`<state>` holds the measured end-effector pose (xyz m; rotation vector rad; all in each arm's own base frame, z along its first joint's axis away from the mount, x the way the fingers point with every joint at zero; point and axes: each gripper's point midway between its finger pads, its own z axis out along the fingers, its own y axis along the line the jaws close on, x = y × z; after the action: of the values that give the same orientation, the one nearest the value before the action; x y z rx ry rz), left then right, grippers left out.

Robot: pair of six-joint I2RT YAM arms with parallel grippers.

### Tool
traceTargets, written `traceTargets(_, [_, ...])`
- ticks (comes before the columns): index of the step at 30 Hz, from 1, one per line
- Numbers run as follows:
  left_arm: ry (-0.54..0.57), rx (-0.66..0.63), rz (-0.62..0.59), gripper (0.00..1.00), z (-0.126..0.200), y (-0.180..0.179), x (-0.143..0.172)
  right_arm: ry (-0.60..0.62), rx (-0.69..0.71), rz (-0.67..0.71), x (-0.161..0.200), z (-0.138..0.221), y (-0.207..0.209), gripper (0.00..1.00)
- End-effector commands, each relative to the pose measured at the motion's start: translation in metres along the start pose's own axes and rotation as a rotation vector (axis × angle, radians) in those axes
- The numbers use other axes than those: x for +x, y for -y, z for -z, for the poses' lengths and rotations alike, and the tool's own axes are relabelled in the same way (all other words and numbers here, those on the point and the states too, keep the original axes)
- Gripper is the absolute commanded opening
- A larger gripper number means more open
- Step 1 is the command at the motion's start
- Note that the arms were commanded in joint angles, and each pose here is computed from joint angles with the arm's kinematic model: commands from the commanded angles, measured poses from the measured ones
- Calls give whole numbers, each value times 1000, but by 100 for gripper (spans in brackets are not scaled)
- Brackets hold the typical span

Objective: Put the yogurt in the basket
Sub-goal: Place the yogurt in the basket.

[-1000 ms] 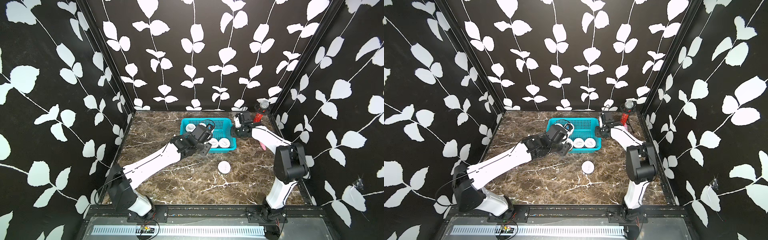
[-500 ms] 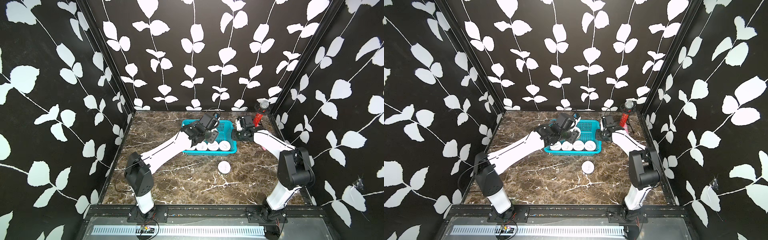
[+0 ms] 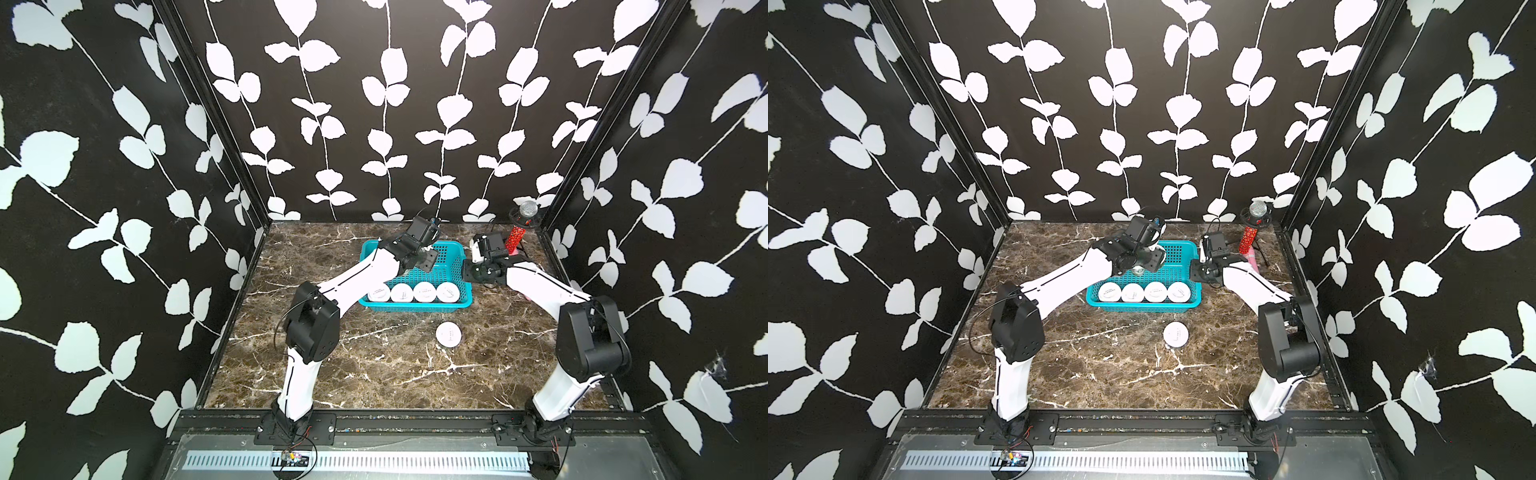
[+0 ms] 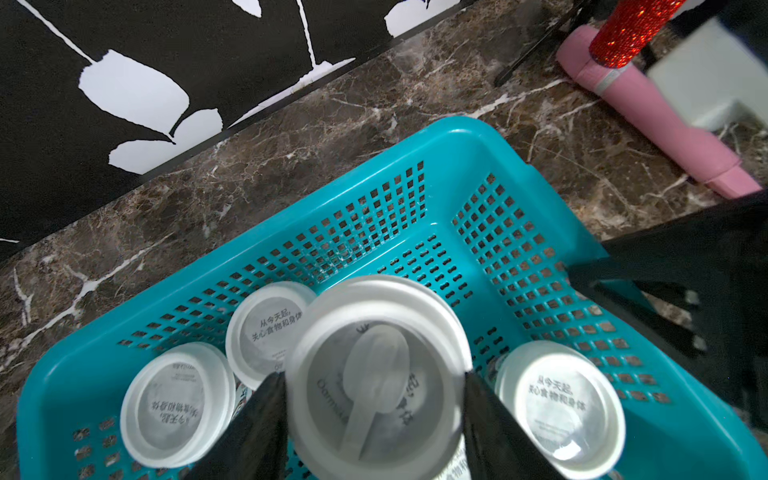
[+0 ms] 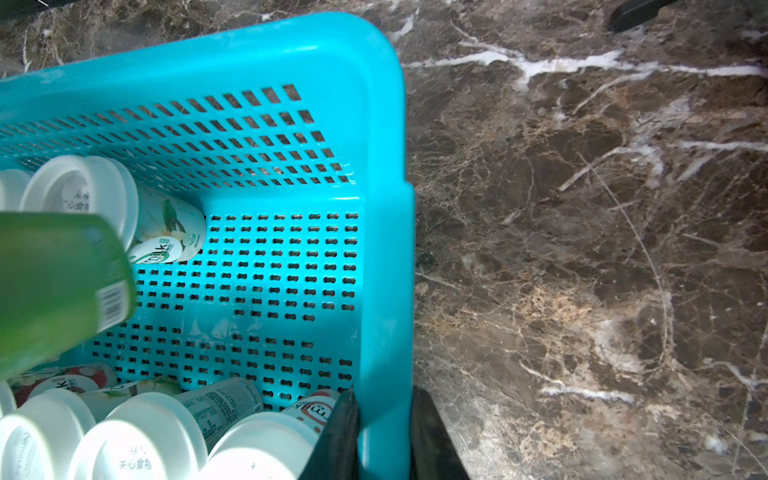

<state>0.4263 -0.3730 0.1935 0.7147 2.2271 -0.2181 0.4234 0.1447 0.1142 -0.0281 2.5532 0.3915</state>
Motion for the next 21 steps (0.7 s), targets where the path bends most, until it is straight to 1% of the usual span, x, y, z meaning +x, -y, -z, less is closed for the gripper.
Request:
traceTargets(1, [53, -23, -4, 59, 4, -5, -22, -52, -21, 10, 21, -2, -7, 23])
traceTargets(9, [5, -54, -47, 59, -26, -5, -10, -54, -26, 14, 23, -2, -11, 22])
traceTargets(21, [-57, -62, -68, 59, -53, -3, 9, -58, -16, 13, 26, -4, -9, 23])
